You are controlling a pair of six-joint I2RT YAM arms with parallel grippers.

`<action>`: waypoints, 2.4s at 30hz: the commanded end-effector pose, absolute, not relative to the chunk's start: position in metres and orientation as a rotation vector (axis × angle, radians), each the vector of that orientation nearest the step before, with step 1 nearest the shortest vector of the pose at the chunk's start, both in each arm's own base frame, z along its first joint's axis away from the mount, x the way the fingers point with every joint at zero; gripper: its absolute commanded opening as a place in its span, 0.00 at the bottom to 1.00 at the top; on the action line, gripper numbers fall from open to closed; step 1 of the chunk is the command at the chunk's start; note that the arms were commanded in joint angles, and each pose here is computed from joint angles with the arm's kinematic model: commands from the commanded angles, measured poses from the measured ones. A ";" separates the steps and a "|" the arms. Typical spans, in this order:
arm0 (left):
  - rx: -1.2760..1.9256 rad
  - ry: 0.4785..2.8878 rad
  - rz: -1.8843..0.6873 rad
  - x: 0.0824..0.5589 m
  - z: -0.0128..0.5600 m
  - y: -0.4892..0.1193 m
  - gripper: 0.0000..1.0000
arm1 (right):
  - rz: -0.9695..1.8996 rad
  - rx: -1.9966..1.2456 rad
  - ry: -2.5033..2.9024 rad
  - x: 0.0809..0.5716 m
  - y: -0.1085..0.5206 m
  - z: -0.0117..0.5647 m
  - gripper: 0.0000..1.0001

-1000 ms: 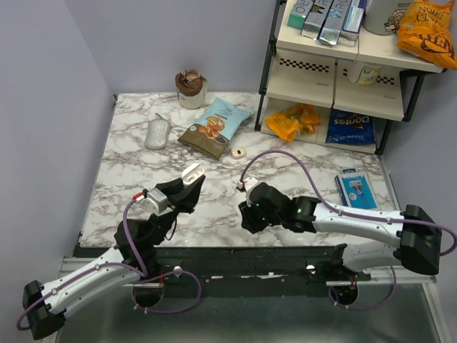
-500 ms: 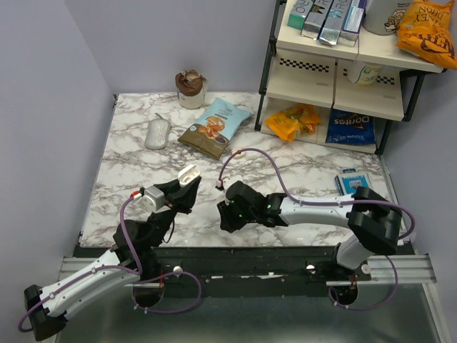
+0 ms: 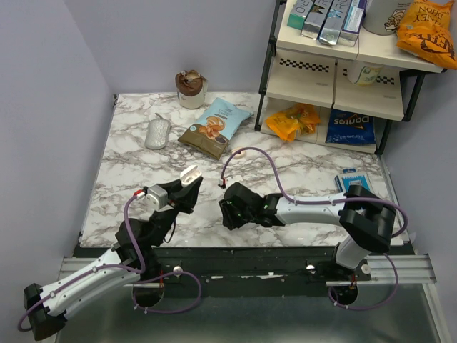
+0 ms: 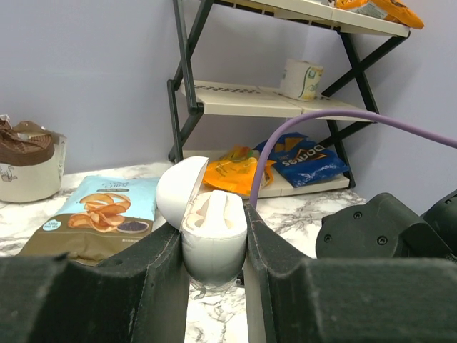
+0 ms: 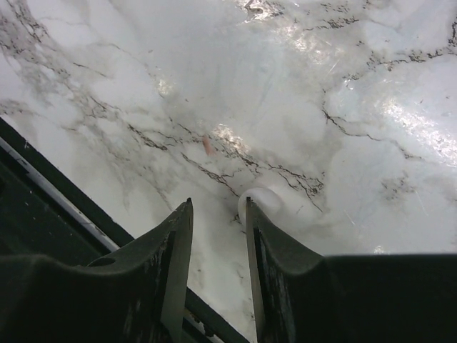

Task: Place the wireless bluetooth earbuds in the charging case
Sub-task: Pick up the earbud from the center of the board.

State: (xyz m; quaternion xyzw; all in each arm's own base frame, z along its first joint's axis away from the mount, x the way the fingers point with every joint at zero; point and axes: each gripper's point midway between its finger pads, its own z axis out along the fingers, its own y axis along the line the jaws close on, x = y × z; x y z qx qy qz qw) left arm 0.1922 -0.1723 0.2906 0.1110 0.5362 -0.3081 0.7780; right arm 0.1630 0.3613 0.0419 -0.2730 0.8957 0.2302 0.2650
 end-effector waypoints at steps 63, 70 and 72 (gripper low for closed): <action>0.217 1.184 -0.694 0.194 0.286 -0.177 0.00 | 0.304 -0.555 2.535 0.168 0.285 0.009 0.01; 0.228 1.181 -0.716 0.193 0.291 -0.181 0.00 | 0.409 -0.610 2.349 0.173 0.279 0.079 0.01; 0.251 1.180 -0.733 0.190 0.294 -0.186 0.00 | 0.524 -0.651 2.227 0.171 0.282 0.130 0.01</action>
